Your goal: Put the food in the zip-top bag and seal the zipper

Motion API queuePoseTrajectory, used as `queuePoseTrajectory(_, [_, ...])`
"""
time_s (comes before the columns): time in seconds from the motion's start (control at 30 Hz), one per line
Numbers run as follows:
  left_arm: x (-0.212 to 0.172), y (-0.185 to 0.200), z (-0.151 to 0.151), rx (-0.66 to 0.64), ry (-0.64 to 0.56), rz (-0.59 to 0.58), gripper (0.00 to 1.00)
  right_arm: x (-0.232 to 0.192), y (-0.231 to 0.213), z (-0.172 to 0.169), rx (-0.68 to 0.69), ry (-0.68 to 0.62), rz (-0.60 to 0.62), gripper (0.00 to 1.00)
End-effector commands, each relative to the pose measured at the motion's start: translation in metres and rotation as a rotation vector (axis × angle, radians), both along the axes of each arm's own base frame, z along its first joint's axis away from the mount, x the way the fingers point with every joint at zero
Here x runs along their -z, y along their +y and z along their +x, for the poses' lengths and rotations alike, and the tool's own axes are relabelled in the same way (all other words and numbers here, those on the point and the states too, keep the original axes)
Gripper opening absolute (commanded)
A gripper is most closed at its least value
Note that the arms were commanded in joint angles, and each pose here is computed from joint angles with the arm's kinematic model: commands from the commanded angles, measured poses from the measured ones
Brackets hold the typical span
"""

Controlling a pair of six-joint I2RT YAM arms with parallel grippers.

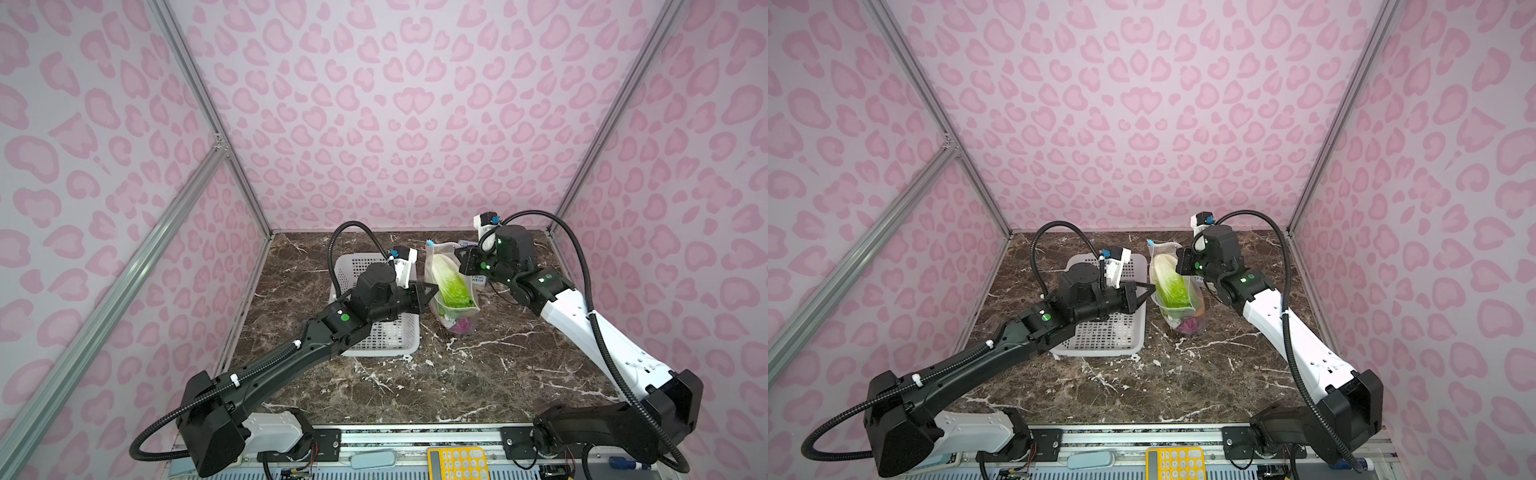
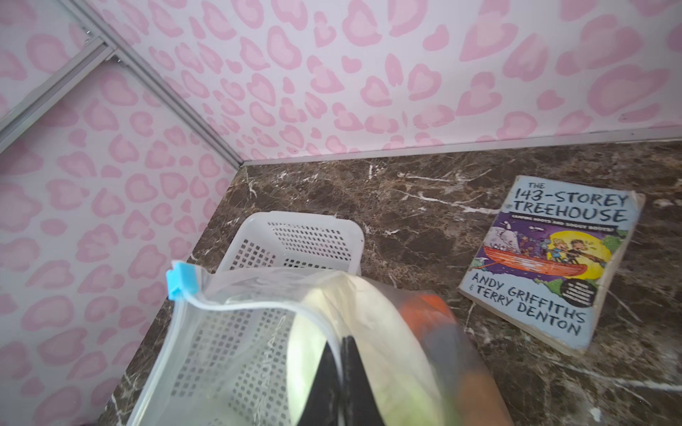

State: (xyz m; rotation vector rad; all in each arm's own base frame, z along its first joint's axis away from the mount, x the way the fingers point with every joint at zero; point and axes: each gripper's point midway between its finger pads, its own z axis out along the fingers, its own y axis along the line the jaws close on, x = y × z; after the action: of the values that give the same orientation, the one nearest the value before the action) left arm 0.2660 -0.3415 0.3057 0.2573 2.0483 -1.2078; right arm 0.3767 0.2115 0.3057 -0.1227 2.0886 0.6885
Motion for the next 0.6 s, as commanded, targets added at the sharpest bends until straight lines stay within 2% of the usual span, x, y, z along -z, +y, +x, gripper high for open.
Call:
queuePoseTrajectory(0.0, [-0.017,-0.006,0.005,-0.02,-0.046,-0.043,0.03,-0.005,0.021,-0.005,-0.129,-0.027,0.031,0.0])
queuePoseTrajectory(0.2, [-0.008,-0.03,-0.001,0.047,0.0,-0.061,0.04,0.007,0.044,-0.017,-0.266,0.015,0.054,0.0])
queuePoseTrajectory(0.33, [-0.026,-0.035,0.002,0.049,-0.031,-0.097,0.03,0.004,0.055,-0.023,-0.335,0.019,0.089,0.0])
queuePoseTrajectory(0.47, [-0.051,-0.038,0.007,0.042,-0.093,-0.129,0.03,-0.004,0.056,-0.024,-0.349,-0.004,0.084,0.0])
queuePoseTrajectory(0.57, [-0.046,-0.046,0.011,0.055,-0.08,-0.124,0.05,0.002,0.053,-0.023,-0.342,0.006,0.06,0.0])
